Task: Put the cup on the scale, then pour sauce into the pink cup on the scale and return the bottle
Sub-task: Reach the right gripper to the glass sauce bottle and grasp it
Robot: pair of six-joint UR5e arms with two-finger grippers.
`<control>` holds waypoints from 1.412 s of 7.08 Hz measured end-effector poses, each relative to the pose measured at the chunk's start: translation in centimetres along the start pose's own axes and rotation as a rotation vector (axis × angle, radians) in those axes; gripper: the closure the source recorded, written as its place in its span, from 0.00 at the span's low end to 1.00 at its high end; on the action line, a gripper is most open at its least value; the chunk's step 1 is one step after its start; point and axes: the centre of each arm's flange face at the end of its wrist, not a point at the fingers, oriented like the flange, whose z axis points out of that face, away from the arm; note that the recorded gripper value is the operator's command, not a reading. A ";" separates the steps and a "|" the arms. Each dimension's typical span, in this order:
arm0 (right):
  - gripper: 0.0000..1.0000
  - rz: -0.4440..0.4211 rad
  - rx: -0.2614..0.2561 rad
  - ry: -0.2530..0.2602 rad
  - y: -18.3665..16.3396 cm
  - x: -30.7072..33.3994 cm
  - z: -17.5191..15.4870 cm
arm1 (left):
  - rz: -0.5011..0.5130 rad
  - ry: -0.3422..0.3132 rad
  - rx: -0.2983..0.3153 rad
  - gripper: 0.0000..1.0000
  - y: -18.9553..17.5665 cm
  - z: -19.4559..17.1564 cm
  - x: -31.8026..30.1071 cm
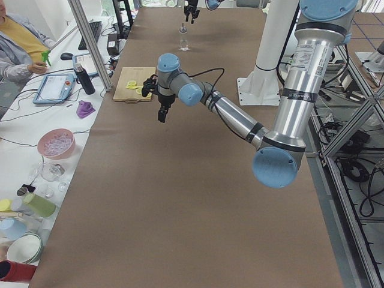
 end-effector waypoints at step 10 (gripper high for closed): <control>0.04 0.041 0.392 0.024 1.6 -2.1 8.0 | 0.002 0.000 0.012 0.03 -0.6 -0.3 0.4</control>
